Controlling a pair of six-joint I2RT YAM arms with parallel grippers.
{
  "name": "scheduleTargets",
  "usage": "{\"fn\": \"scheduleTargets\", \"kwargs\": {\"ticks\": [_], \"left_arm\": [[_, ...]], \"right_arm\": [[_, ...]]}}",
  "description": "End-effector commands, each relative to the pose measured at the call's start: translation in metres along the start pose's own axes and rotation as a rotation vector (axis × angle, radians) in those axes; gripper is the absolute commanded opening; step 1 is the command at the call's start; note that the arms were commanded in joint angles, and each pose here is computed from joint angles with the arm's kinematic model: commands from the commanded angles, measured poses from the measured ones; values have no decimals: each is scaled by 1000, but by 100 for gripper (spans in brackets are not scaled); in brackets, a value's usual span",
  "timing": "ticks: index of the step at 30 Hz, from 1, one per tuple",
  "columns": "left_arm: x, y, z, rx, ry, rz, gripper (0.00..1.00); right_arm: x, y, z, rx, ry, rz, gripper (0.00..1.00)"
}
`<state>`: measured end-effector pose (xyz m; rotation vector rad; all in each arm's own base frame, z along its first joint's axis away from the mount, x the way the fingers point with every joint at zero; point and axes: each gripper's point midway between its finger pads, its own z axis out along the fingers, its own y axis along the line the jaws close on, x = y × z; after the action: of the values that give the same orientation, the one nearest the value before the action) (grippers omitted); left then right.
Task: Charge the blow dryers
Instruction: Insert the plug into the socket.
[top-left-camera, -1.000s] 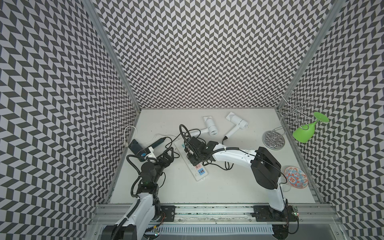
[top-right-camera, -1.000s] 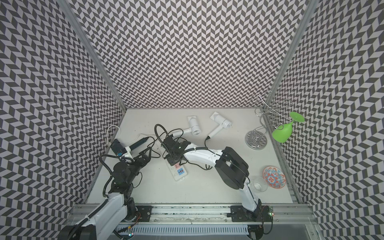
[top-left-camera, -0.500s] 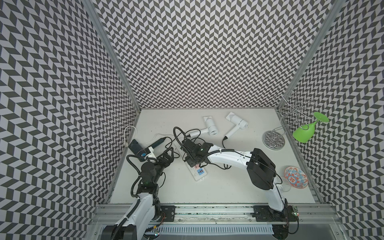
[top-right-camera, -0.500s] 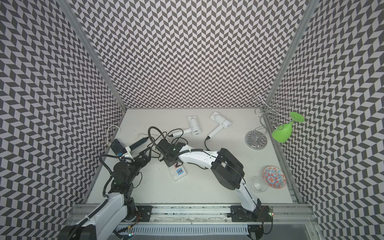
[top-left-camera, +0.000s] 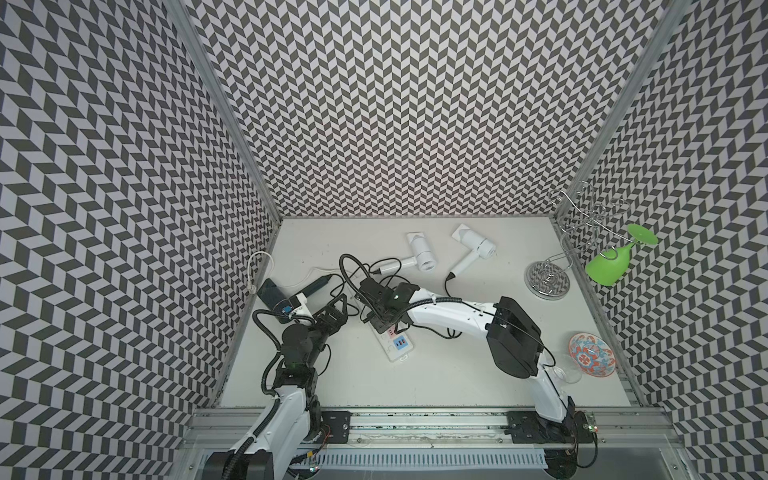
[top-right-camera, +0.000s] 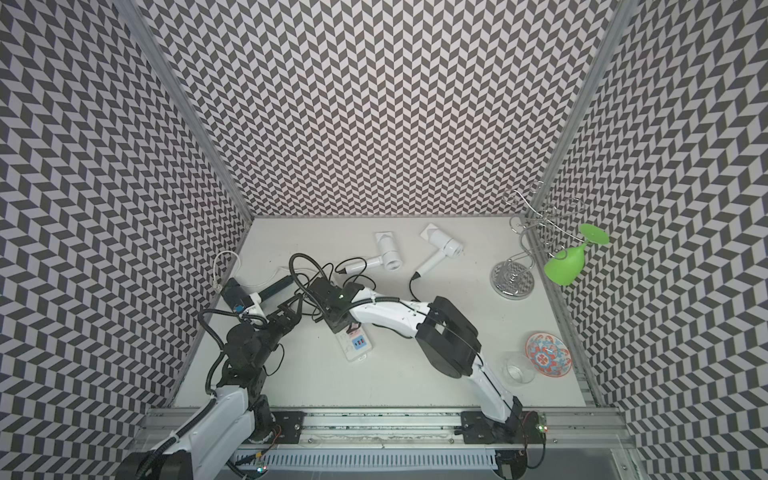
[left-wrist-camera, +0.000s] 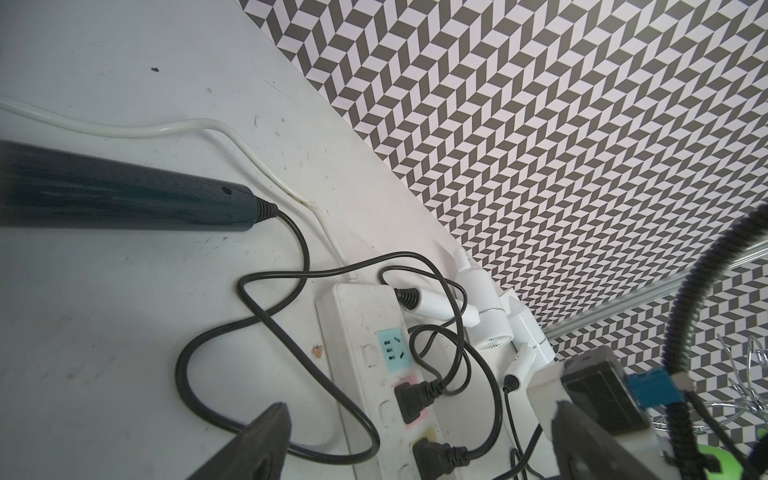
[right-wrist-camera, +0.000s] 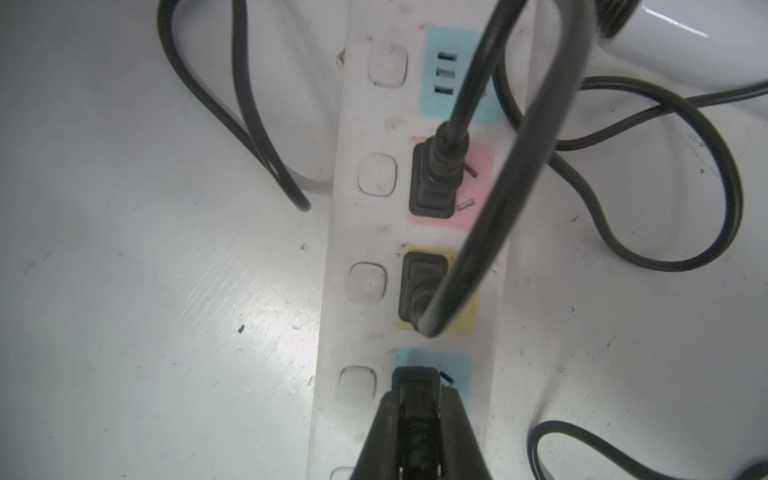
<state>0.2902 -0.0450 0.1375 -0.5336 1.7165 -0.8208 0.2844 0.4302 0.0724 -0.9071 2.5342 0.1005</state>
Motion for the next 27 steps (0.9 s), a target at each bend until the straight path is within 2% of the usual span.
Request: {"fn": "scheduleTargets", "kwargs": {"ticks": [1, 6, 10, 14, 22, 27], "left_arm": [[-5, -2, -2, 13, -25, 7, 99], [-5, -2, -2, 14, -24, 6, 99], [-5, -1, -2, 10, -27, 5, 99], [-6, -1, -3, 10, -32, 5, 99], [-7, -2, -3, 10, -36, 7, 99], [-7, -1, -3, 9, -35, 6, 99]], "right_arm": [[28, -16, 24, 120, 99, -20, 0], [26, -25, 19, 176, 104, -18, 0], [24, 1, 18, 20, 99, -19, 0], [33, 18, 27, -44, 122, -32, 0], [76, -1, 51, 125, 198, -63, 0], [82, 2, 47, 78, 187, -55, 0]]}}
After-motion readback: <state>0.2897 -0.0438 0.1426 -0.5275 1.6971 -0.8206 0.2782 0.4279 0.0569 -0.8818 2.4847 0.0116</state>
